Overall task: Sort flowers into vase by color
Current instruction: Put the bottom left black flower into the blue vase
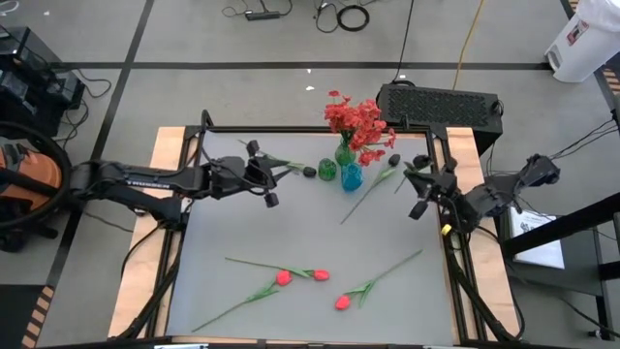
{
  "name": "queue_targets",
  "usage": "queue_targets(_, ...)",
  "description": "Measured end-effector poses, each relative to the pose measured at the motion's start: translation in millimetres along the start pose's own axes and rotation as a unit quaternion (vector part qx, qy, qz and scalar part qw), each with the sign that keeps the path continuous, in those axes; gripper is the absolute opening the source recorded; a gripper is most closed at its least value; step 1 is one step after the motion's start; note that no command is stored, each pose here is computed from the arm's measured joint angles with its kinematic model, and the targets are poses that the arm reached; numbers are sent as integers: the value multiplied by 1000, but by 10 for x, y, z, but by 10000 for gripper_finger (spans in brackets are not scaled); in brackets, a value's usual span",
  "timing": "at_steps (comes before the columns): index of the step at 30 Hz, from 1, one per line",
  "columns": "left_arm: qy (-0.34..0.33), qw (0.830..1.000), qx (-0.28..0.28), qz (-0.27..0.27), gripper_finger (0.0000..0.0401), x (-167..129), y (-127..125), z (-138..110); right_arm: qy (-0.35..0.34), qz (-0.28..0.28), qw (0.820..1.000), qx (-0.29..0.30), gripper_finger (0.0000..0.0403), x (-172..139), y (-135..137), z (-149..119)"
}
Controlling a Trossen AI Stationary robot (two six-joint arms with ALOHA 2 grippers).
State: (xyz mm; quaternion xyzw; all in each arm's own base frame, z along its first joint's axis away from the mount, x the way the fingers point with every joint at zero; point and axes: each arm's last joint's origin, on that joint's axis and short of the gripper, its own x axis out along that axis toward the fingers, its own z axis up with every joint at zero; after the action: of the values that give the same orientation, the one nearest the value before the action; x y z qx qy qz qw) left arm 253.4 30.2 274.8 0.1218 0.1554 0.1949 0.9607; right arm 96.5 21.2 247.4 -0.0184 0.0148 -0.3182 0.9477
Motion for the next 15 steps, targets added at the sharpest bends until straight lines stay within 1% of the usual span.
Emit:
queue_targets(4,-10,1000,-15,2,102,-57,12,-33,-60,27,998,16,0,35,36,-124)
queue_targets(10,-9,1000,-16,0,102,-65,9,-45,-148,27,988,45,0,53,-20,-320)
queue_targets(12,-9,1000,-16,-1,102,-65,9,-45,-159,22,986,49,0,62,-42,-370)
queue_targets(15,-10,1000,-16,-2,102,-65,8,-45,-169,24,984,48,0,86,-54,-347)
